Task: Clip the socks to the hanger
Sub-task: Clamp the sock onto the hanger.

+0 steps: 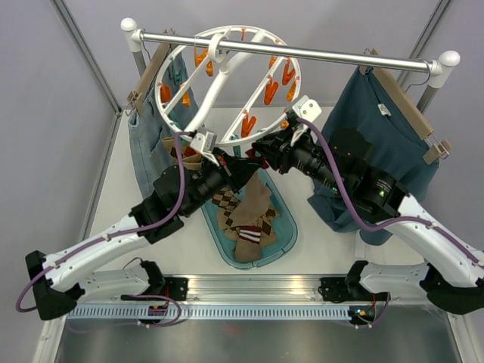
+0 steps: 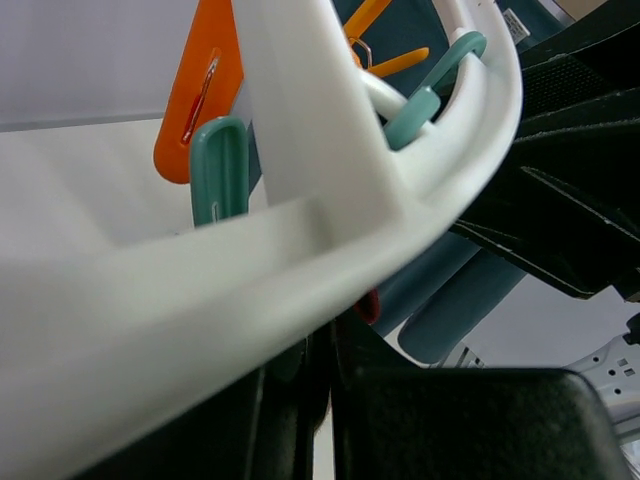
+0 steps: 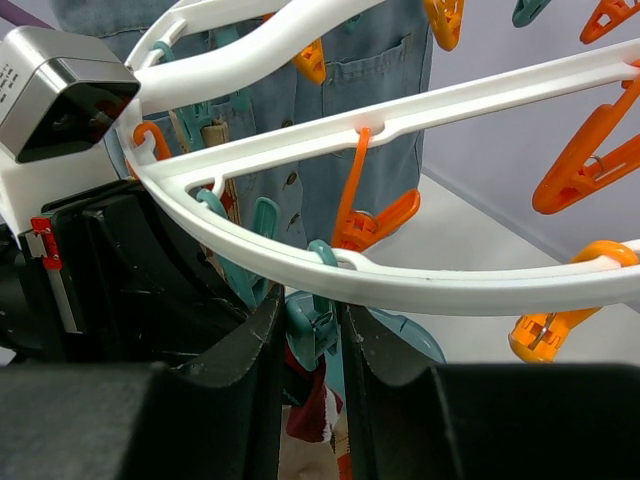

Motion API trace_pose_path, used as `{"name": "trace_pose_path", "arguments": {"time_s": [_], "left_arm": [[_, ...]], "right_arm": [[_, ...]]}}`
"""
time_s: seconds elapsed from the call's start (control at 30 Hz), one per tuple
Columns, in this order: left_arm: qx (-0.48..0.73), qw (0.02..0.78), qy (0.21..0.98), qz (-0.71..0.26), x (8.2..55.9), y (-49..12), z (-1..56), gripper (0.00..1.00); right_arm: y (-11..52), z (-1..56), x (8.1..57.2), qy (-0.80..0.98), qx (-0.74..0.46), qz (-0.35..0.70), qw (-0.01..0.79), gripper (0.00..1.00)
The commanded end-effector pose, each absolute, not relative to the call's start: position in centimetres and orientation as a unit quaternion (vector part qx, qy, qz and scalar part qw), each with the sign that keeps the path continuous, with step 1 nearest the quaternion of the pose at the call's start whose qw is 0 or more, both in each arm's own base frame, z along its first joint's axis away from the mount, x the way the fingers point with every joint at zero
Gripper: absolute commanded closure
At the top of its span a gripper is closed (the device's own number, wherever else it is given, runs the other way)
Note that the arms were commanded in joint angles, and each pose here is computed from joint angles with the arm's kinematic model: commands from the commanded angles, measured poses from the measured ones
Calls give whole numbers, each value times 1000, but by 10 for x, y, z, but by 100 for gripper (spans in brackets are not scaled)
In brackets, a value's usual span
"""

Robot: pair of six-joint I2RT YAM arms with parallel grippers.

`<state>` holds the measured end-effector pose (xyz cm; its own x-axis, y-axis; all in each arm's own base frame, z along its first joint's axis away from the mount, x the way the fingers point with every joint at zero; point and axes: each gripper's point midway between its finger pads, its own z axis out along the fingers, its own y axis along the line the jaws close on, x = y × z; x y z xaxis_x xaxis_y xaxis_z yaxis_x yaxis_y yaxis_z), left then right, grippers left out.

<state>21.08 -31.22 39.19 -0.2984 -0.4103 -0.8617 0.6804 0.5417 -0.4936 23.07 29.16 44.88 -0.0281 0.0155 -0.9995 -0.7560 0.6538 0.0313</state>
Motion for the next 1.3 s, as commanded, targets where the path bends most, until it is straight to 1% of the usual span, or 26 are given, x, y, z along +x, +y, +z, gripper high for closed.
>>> {"name": "trace_pose_path", "arguments": {"time_s": [0.0, 0.33, 0.5, 0.6, 0.7, 0.73, 0.8, 0.83, 0.9, 0.93, 1.03, 1.07, 1.13, 1.17, 1.23, 1.27], "left_arm": [[94, 590, 625, -502, 207, -314, 411, 98], [99, 591, 616, -511, 205, -316, 415, 98], [100, 592, 615, -512, 204, -316, 414, 98], [100, 592, 614, -513, 204, -317, 414, 98], [102, 592, 612, -515, 203, -316, 416, 98], [101, 592, 612, -514, 203, -316, 416, 98], [103, 593, 611, -513, 203, -316, 416, 97], [103, 593, 612, -514, 203, -316, 416, 97], [101, 594, 612, -512, 203, -315, 415, 95], [102, 594, 611, -513, 203, -315, 416, 94], [101, 596, 610, -512, 204, -314, 416, 87], [100, 596, 610, -512, 203, -314, 417, 81], [102, 596, 611, -512, 203, -314, 416, 74], [102, 595, 614, -509, 203, -313, 415, 63], [104, 593, 615, -509, 201, -312, 414, 53], [106, 594, 618, -504, 202, -311, 411, 46]], "right_arm": [[292, 474, 230, 627, -269, 323, 656, 100], [291, 474, 229, 625, -263, 327, 658, 99], [290, 471, 229, 626, -260, 327, 659, 94], [289, 472, 229, 624, -257, 329, 660, 87], [288, 472, 227, 623, -258, 331, 660, 74], [289, 471, 227, 624, -259, 331, 659, 66], [289, 470, 227, 624, -260, 333, 657, 61], [289, 471, 226, 624, -261, 332, 658, 55], [289, 470, 225, 624, -263, 334, 656, 50], [289, 469, 225, 625, -263, 333, 655, 45], [288, 468, 224, 627, -263, 334, 653, 40], [287, 469, 223, 627, -263, 335, 653, 39], [285, 469, 221, 627, -263, 336, 652, 37], [284, 470, 220, 627, -260, 337, 652, 36], [280, 472, 218, 627, -259, 338, 652, 36], [277, 470, 218, 630, -254, 335, 653, 36]]}}
